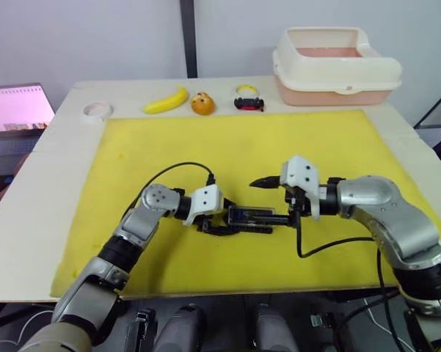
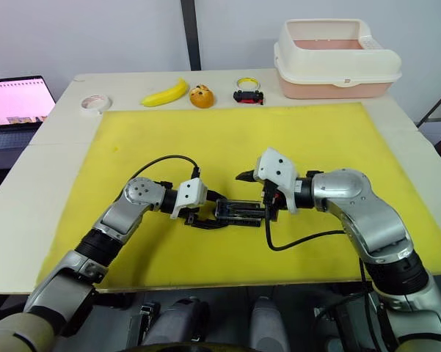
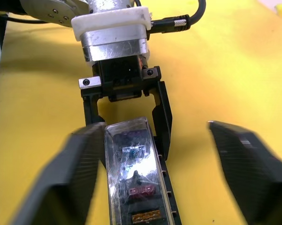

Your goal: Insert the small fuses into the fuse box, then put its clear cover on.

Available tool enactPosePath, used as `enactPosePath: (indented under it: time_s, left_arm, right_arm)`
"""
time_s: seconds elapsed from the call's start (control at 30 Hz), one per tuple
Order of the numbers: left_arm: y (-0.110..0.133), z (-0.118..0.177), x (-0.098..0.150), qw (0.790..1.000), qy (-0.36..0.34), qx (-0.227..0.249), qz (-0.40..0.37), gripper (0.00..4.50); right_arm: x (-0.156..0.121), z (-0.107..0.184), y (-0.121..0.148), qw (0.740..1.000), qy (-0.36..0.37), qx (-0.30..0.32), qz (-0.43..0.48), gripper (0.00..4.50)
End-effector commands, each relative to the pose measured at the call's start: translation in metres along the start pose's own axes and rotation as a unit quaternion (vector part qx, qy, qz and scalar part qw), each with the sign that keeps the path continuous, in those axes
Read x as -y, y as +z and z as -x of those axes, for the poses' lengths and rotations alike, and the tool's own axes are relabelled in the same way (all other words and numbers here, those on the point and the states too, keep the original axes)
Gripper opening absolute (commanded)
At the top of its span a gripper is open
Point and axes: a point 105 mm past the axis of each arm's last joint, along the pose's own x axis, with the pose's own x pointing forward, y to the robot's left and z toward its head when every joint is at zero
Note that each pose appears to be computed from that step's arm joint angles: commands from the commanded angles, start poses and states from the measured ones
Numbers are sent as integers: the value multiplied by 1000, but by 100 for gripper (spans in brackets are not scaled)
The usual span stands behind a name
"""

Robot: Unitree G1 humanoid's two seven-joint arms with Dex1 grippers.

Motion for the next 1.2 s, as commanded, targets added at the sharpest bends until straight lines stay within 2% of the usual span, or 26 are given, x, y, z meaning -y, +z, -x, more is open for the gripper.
enactPosePath:
  time_s: [0.03, 0.13, 0.17, 0.33, 0.53, 0.8, 0.97, 1.2]
  left_arm:
    - [-2, -1, 2, 1000, -9, -6, -1, 257]
    - [-2, -1, 2, 1000, -10, -7, -1, 257]
    - [-2, -1, 2, 1000, -10, -7, -1, 257]
    - [-2, -1, 2, 1000, -10, -7, -2, 257]
    - [0, -2, 4, 1000, -12, -5, -4, 257]
    - [-1, -1, 7, 1000, -17, -6, -8, 257]
    - [-2, -1, 7, 1000, -17, -6, -9, 257]
    - [-1, -2, 5, 1000, -14, -6, -10, 257]
  right_arm:
    - [-2, -3, 3, 1000, -10, 24, 8, 168]
    - [-4, -7, -3, 1000, -14, 24, 0, 20]
    - [-5, -9, -5, 1000, -14, 22, -2, 4]
    - [-3, -13, -24, 999, -27, -17, -26, 4]
    - [0, -14, -62, 989, -46, -100, -95, 4]
    - [10, -16, -62, 982, -68, -99, -147, 4]
    - [0, -16, -70, 979, -44, -127, -150, 4]
    - [-17, -7, -107, 961, -42, -204, -184, 4]
